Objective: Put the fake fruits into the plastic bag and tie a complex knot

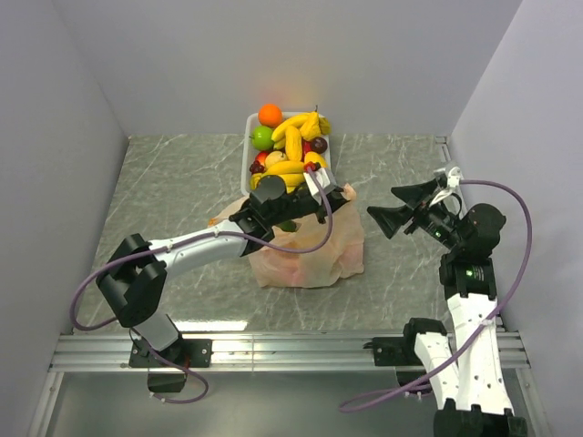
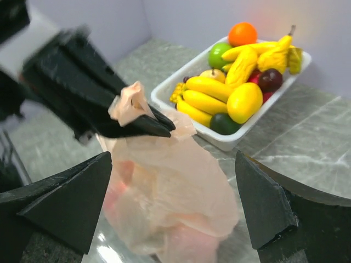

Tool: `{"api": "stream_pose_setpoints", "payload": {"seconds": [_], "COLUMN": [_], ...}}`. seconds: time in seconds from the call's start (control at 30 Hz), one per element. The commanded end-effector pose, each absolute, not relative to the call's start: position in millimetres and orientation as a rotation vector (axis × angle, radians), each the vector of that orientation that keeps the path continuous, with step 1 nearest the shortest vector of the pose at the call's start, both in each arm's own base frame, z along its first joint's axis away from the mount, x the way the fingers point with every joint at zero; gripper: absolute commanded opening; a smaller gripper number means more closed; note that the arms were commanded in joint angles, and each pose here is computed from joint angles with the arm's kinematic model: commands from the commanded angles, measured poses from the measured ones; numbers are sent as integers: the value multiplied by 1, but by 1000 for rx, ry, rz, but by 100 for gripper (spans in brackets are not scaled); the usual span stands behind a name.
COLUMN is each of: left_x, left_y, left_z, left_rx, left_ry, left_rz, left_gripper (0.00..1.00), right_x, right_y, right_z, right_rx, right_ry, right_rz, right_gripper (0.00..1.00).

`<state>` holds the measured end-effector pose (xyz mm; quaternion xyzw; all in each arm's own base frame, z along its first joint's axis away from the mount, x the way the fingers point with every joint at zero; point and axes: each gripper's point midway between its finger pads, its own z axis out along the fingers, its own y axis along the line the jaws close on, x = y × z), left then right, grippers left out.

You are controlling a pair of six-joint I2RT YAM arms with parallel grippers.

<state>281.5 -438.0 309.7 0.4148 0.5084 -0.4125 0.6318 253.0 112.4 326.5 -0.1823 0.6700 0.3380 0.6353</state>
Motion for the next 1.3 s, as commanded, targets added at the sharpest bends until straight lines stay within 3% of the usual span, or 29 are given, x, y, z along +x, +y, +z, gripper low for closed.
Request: {"api": "stream_pose_setpoints", "payload": {"seconds": [0.0,0.57,0.67,0.7,0.73,0.77,0.8,0.83,0.87,1.0,1.03,1.07,1.1,1.27], "left_x": [255,225,229,230,235,240,244,252,257,270,279,274,270,255], "left_y": [-440,-451,-453,-455,-455,-454,-452,-444,-438,-386,-372,-364,-354,-339], "left_z": [344,359,359,358,362,364,367,371,373,384,374,352,355,296], "left_rx": [1007,1080,1066,1062,1032,1012,997,976,967,981,1027,1093,1172,1337], "left_ry": [1076,995,996,1008,1018,1026,1033,1048,1060,1092,1080,1147,1066,1121], "left_rz": [-1140,-1418,-1424,-1428,-1416,-1401,-1384,-1351,-1332,-1189,-1097,-1081,-960,-893], "left_gripper": [1,1,0,1,1,6,25,33,39,86,88,96,99,99], "right_x": [240,265,268,266,267,266,267,269,269,264,264,264,264,269], "right_y": [123,172,179,184,186,187,187,187,186,184,184,184,184,184], "right_z": [320,290,286,283,279,277,276,274,271,270,269,267,269,269], "right_rx": [-702,-770,-756,-756,-754,-754,-741,-736,-726,-722,-715,-711,-705,-674], "right_ry": [1439,1335,1343,1352,1364,1374,1389,1400,1417,1424,1434,1442,1443,1466], "right_rz": [755,889,924,956,974,989,1002,1000,1000,991,996,1000,1002,1013], "right_gripper": [100,97,82,59,46,32,17,0,0,0,0,0,0,0]}}
